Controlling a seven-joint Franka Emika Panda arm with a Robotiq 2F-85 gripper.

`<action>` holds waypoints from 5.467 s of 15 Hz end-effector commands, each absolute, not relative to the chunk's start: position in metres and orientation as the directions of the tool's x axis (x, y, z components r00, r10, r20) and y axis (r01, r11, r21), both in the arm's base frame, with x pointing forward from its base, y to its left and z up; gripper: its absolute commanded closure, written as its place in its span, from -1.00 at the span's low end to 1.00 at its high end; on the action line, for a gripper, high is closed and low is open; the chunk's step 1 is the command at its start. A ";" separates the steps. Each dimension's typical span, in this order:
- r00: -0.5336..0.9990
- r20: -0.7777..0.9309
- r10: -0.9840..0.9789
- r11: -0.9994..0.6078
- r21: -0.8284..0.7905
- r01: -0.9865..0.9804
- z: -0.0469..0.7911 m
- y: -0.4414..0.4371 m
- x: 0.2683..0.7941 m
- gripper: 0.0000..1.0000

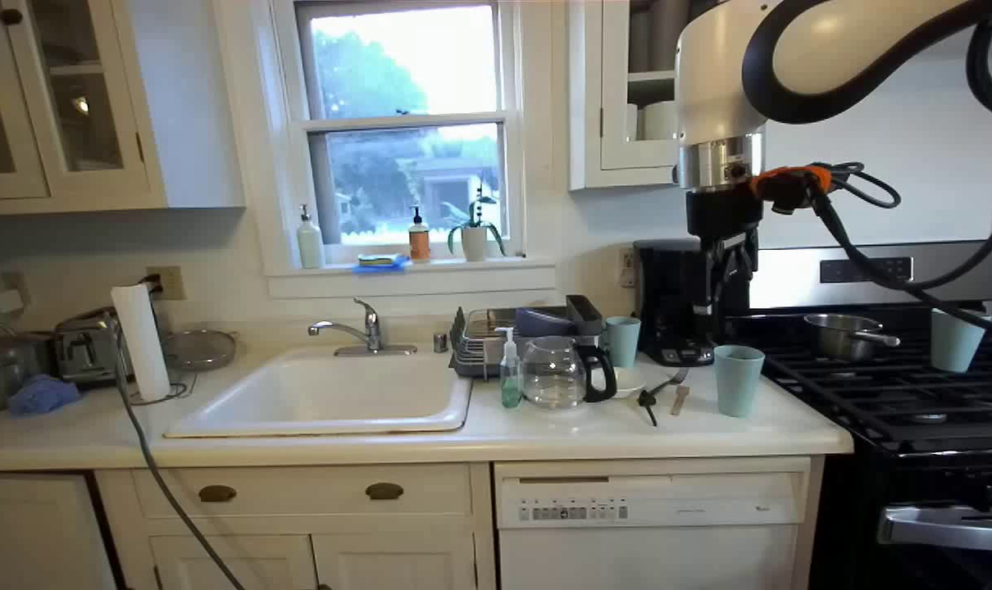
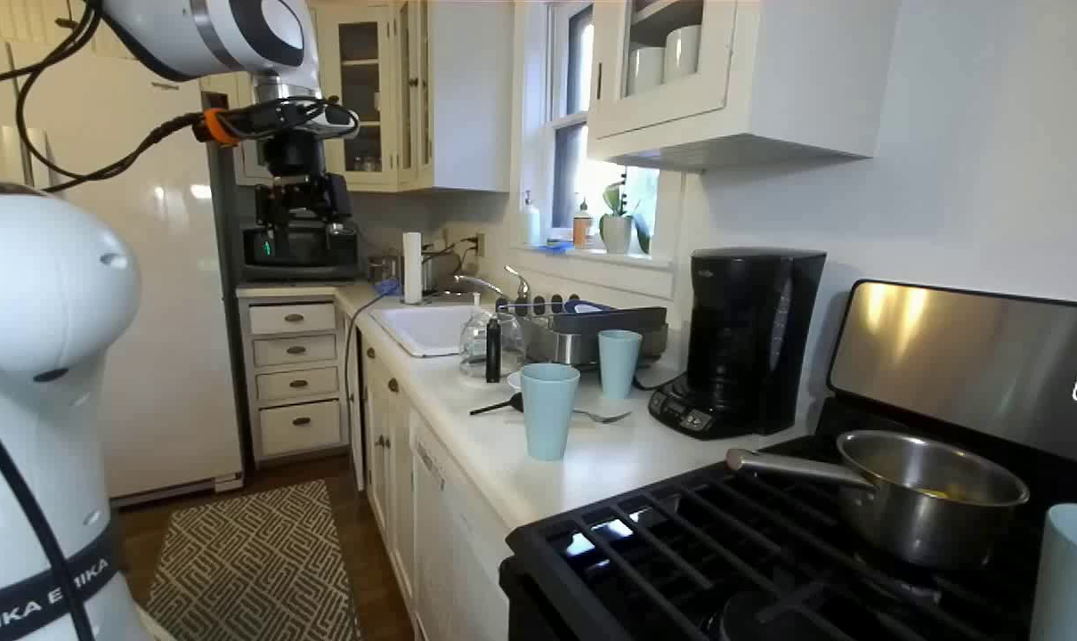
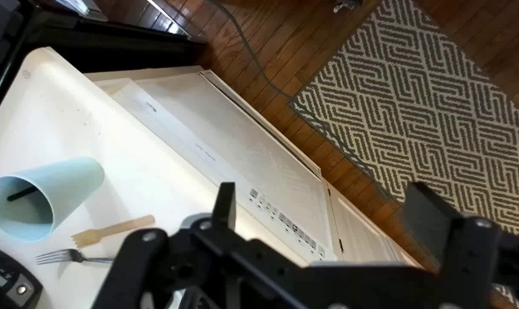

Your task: Put the black scoop in the cup on the right

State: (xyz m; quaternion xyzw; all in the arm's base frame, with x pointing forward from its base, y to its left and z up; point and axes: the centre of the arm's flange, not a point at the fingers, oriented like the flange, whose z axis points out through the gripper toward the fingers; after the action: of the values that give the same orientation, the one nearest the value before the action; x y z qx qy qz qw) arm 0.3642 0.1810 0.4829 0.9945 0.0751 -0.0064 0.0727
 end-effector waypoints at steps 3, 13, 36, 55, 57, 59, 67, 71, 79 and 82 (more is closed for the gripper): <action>0.989 -0.024 0.149 -0.978 0.144 0.150 0.483 0.181 0.364 -1.00; 0.970 0.103 -0.221 -0.970 0.078 -0.230 0.406 0.099 0.402 -1.00; 0.825 0.183 -0.535 -0.844 -0.077 -0.530 0.288 0.032 0.477 -1.00; 0.797 0.213 -0.565 -0.824 -0.099 -0.558 0.215 0.019 0.568 -0.30; 0.794 0.217 -0.567 -0.822 -0.098 -0.560 0.214 0.016 0.571 0.02; 0.792 0.217 -0.571 -0.820 -0.100 -0.564 0.213 0.012 0.574 0.19; 0.788 0.190 -0.586 -0.810 -0.119 -0.574 0.208 0.003 0.579 0.69; 0.788 0.182 -0.588 -0.809 -0.134 -0.573 0.216 0.000 0.579 1.00; 0.734 0.143 -0.664 -0.748 -0.117 -0.654 0.256 -0.013 0.572 0.98; 0.749 0.161 -0.643 -0.765 -0.081 -0.639 0.272 -0.017 0.571 0.98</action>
State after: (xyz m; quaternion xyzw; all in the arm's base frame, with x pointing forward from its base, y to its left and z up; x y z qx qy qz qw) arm 0.5757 -0.0204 0.2489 0.9339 -0.3450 0.0901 -0.0254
